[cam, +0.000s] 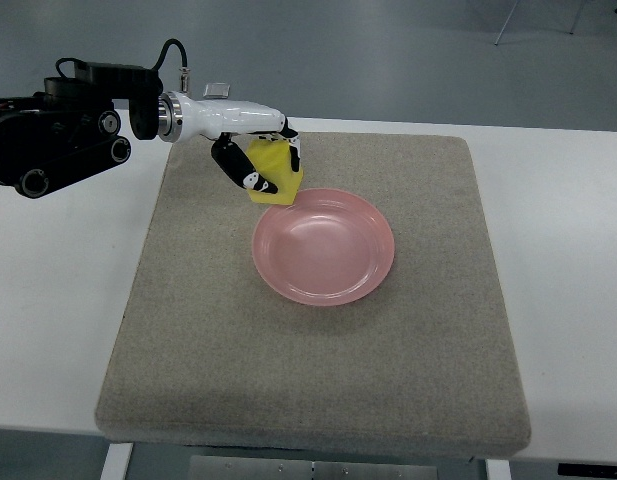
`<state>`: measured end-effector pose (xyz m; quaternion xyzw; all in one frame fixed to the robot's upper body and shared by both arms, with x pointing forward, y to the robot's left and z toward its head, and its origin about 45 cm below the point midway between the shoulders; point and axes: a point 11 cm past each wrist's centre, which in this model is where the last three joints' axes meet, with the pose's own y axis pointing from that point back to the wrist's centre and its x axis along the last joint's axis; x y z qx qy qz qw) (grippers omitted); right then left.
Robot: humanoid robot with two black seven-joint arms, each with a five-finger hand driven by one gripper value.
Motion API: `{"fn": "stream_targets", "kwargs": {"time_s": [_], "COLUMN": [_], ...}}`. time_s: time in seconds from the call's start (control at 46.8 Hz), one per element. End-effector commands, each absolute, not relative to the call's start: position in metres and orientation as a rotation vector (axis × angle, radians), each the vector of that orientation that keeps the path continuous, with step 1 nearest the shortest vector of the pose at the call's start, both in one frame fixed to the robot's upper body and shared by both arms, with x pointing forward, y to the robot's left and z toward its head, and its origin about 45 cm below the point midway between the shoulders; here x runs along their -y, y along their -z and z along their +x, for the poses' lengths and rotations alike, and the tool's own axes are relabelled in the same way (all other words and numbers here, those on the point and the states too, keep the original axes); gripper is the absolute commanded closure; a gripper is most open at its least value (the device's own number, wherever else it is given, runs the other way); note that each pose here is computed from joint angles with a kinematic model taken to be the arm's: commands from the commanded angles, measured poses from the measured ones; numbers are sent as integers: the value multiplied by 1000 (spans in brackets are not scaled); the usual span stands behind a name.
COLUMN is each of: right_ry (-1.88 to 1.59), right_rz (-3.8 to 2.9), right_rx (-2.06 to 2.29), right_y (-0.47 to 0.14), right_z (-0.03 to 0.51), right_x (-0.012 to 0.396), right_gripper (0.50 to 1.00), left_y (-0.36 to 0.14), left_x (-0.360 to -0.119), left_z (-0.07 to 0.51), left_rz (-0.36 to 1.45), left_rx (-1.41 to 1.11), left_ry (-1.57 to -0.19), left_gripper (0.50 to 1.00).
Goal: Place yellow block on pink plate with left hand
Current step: 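Carry the cube with the left hand over the pink plate and lower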
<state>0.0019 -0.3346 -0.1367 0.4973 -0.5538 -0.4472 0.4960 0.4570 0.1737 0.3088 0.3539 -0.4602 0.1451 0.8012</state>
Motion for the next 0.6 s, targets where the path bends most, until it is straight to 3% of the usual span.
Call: {"fn": "stream_targets", "kwargs": {"time_s": [0.0, 0.577], "right_ry": [1083, 1084], "right_rz": [1206, 1206], "right_rx": [1341, 1342], "right_y": [137, 137], "right_z": [2, 2], "right_x": [334, 334], "right_gripper": [576, 576], "left_y": [-307, -280], "left_x": [-164, -124], "left_z": [452, 439], "left_rz": [746, 709], "left_rx": [990, 965], "left_ry": [-283, -195], "left_gripper": [1000, 1000]}}
